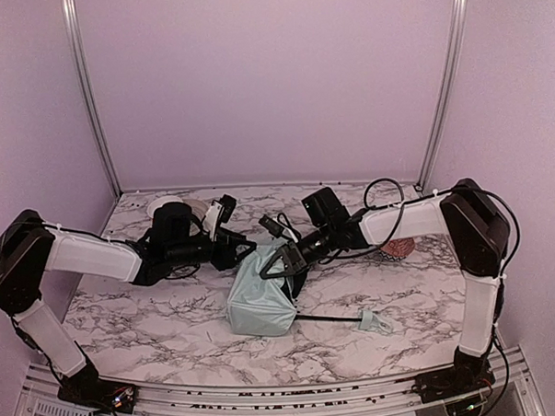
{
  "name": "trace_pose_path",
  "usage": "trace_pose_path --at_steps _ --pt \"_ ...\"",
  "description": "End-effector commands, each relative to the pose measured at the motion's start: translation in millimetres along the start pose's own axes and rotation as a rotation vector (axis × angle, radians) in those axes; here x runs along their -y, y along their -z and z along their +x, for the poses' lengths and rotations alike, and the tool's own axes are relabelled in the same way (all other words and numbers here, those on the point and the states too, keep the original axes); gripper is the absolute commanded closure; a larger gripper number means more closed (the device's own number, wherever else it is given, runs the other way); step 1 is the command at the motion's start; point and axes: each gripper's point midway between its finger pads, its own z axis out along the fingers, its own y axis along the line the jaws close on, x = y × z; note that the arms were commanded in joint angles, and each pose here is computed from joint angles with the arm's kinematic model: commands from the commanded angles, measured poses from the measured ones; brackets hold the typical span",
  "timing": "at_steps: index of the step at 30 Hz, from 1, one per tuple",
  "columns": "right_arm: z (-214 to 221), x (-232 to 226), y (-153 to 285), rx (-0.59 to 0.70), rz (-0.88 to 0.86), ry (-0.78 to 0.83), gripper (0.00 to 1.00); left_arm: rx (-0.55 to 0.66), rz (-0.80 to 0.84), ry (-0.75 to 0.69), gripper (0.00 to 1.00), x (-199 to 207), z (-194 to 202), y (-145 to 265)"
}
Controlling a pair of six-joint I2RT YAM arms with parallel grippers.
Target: Put away the umbrella
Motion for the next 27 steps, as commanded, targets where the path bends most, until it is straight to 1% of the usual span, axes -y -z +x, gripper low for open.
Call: trace_pose_path --at_steps 1,3,4,5,9,13,15,16,20,21,22,24,27 --pt "6 -35 3 -0.010 -0.068 0.114 1.00 0.104 -0.070 0.116 0.48 -53 -41 13" --pt "8 -45 0 -0.019 -0.087 0.149 1.00 0.068 -0.092 0.146 0.39 -74 -36 4" --pt "9 -50 -3 -0.026 -0.099 0.163 1.00 0.018 -0.102 0.154 0.37 -81 -25 -6" --pt "9 -54 -5 -0.033 -0.110 0.172 1.00 -0.009 -0.092 0.137 0.35 -85 -26 -18" --pt "8 -65 -12 -0.054 -0.129 0.205 1.00 -0.148 -0.056 0.094 0.22 -80 11 -57" --pt "4 -77 -11 -0.056 -0.139 0.229 1.00 -0.241 -0.033 0.055 0.20 -70 43 -74" --pt "-1 -85 -9 -0.049 -0.150 0.251 1.00 -0.278 -0.038 0.042 0.23 -68 55 -77" --pt "-3 -89 -7 -0.045 -0.151 0.260 1.00 -0.297 -0.032 0.038 0.27 -65 62 -78" --pt "-23 -98 1 0.008 -0.136 0.316 1.00 -0.333 0.000 0.040 0.44 -53 78 -77" --pt "-29 -95 4 0.029 -0.127 0.309 1.00 -0.351 0.026 0.032 0.48 -37 86 -78" --pt "-37 -89 8 0.056 -0.111 0.309 1.00 -0.362 0.027 0.041 0.52 -35 91 -77" --pt "-50 -64 15 0.109 -0.053 0.259 1.00 -0.376 0.004 0.066 0.59 -38 98 -75" --pt "-64 -11 28 0.183 0.061 0.157 1.00 -0.391 -0.013 0.089 0.64 -42 106 -72"
